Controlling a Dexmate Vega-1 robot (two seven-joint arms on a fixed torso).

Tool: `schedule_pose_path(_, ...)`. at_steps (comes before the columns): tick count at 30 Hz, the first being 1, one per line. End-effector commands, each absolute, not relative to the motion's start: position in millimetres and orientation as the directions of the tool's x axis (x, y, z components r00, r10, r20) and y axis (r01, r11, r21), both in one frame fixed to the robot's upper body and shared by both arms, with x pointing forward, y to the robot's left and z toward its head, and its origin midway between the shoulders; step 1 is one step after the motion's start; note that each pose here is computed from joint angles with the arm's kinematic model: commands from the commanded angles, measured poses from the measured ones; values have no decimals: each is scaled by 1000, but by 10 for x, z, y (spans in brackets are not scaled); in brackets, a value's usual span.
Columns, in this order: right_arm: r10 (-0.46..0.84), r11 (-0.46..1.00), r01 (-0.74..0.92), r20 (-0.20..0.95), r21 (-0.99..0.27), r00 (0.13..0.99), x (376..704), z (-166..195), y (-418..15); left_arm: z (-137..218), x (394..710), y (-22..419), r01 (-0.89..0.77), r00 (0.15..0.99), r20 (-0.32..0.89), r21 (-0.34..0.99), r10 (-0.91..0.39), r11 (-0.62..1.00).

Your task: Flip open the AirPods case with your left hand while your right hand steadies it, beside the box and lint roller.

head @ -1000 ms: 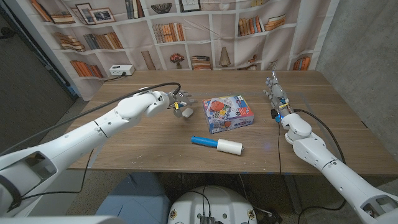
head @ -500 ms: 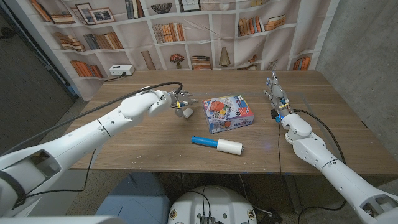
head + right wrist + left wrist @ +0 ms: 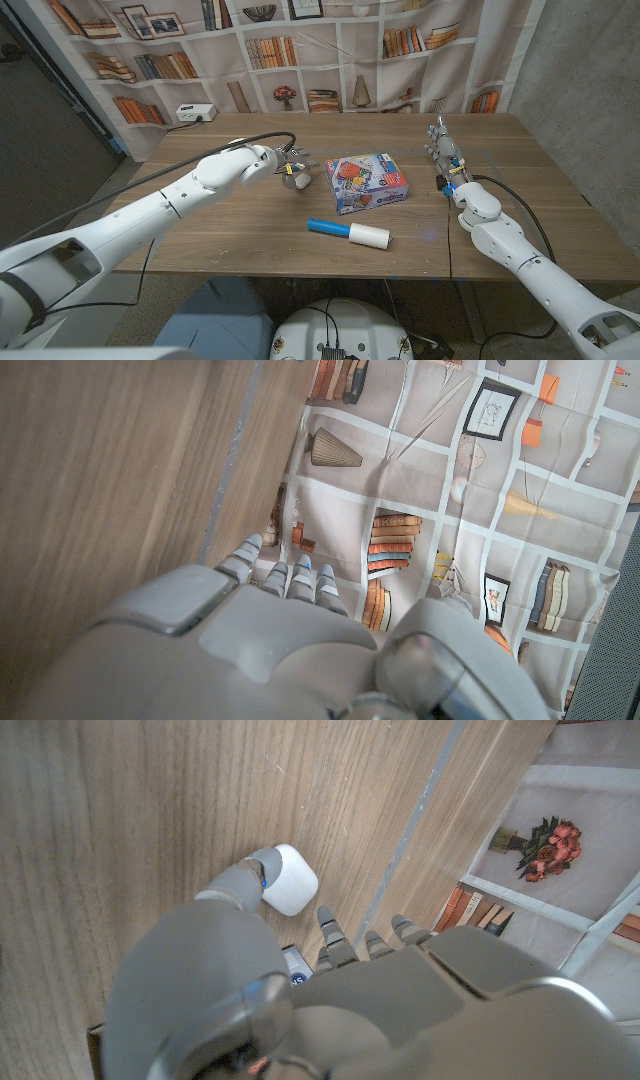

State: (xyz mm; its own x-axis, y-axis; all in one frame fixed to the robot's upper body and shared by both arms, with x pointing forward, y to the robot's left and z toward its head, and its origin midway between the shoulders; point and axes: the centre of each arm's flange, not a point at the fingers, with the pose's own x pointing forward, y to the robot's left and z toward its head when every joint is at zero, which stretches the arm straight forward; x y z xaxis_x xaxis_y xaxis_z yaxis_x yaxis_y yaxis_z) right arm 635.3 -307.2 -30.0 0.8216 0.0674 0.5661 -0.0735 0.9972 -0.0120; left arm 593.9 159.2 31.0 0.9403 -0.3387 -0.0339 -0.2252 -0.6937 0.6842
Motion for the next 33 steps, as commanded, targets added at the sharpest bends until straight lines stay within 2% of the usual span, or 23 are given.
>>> schedule_pose_path(1, 65, 997, -72, 567, -9, 821, 6348, -289, -3087, 312, 5947, 1574, -224, 941, -37, 680, -337, -699)
schedule_pose_path(33, 63, 997, -74, 565, -4, 823, 6388, -293, -3109, 273, 6033, 1515, -196, 946, -57, 682, -318, -705)
